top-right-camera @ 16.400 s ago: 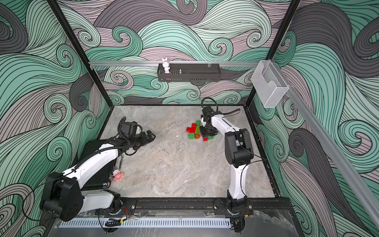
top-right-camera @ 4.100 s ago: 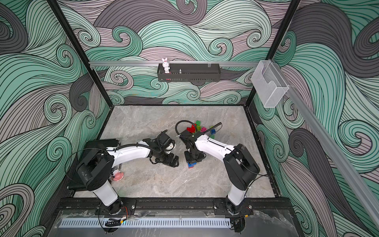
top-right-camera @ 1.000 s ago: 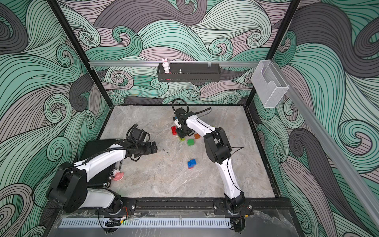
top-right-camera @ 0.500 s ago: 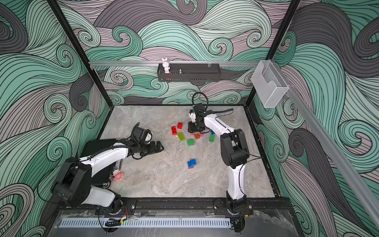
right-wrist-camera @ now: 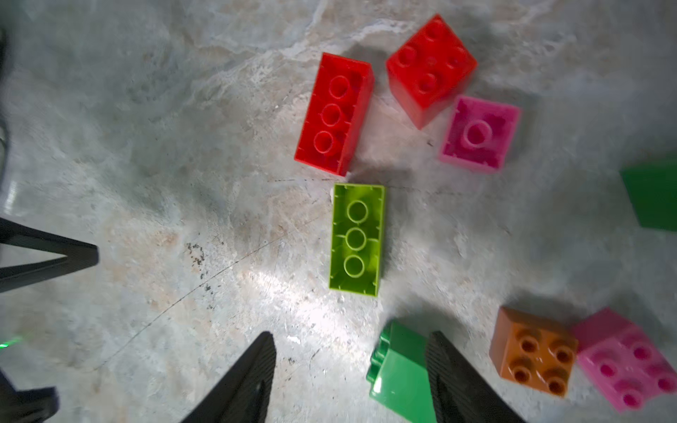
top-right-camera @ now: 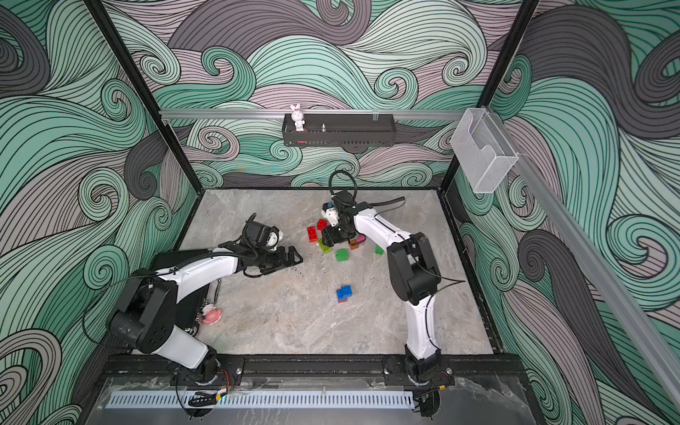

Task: Assemble the number 4 with lego
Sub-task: Pick up the lego brick from the center of the board.

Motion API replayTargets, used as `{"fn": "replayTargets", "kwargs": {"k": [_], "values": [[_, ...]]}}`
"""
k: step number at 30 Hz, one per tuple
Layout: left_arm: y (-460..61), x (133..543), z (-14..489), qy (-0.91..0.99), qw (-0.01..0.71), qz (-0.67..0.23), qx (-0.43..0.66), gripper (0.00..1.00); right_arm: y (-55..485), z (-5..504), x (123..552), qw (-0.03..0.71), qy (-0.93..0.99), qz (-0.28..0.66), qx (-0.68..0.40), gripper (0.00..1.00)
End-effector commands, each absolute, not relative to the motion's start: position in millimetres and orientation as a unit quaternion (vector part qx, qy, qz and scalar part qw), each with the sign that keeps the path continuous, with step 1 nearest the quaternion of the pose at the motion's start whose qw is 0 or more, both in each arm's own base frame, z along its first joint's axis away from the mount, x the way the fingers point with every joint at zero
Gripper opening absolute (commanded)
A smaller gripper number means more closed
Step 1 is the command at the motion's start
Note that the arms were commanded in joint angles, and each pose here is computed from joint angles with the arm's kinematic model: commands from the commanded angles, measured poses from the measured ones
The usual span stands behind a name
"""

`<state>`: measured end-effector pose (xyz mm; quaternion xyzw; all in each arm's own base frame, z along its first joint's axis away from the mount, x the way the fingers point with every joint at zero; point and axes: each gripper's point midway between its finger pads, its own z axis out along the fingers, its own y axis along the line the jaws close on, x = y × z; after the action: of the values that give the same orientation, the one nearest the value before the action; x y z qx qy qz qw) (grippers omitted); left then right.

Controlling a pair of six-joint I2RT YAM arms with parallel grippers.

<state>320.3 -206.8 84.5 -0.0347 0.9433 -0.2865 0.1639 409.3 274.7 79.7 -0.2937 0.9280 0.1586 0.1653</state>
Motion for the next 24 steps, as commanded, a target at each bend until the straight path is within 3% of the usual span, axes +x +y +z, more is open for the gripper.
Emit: {"fn": "replayTargets", "kwargs": {"k": [1,10,17,21,24], "values": [[-189.9,323.3,92.9,0.947,0.185,-0.255,-0.059,0.99,267.3,45.6,412.5,0.137,0.933,0.082,-0.323,0.72],[-173.2,319.6,90.4,0.950,0.191,-0.233,-0.076,0.99,276.9,14.0,412.0,0.100,0.929,0.040,-0.354,0.71],[-174.5,321.1,93.9,0.948,0.176,-0.254,-0.081,0.99,279.4,16.0,415.1,0.115,0.927,0.035,-0.355,0.36],[-190.3,318.0,112.6,0.937,0.156,-0.309,-0.052,0.98,290.0,56.4,407.7,0.165,0.910,0.078,-0.373,0.30],[-212.4,310.9,138.6,0.917,0.141,-0.373,0.003,0.97,308.3,107.4,384.6,0.239,0.864,0.163,-0.413,0.29]]}}
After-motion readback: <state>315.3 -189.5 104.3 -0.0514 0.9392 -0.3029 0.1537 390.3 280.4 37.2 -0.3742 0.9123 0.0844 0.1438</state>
